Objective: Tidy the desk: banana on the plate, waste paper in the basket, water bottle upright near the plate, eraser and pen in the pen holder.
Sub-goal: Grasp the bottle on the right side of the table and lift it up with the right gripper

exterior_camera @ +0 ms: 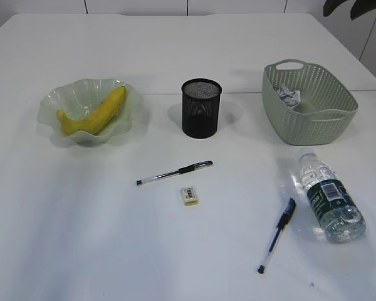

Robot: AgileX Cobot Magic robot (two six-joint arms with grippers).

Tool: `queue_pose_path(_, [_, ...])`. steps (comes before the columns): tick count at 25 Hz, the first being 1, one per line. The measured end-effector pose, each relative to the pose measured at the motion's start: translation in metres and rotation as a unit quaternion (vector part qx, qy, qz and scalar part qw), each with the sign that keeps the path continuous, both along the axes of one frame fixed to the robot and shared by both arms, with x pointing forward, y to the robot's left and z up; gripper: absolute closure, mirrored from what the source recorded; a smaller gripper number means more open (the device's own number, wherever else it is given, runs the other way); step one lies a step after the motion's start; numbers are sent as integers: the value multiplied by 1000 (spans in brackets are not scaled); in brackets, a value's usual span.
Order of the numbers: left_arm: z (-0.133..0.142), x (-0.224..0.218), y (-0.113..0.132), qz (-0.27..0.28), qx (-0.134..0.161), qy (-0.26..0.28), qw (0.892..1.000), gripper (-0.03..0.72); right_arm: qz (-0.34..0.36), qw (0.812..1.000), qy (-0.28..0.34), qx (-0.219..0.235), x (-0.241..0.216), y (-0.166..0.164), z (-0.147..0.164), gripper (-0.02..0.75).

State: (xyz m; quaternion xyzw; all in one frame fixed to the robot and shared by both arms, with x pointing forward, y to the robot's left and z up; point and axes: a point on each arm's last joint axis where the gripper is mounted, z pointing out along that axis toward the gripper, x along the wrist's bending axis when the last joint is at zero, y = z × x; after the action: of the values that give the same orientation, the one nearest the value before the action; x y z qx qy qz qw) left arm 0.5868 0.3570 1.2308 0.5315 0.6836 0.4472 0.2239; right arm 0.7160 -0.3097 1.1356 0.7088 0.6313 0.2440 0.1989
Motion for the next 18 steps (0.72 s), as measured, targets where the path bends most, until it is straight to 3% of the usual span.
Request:
queue_pose_path(11, [-2,-1,0,0,0,14,1000,347,2,1000,-23,19,-34,4,40,265])
queue_pose_path(18, [-3,-1,-2,-6,-15,17,1000,347,2,1000,1,20,-60,5,42,258])
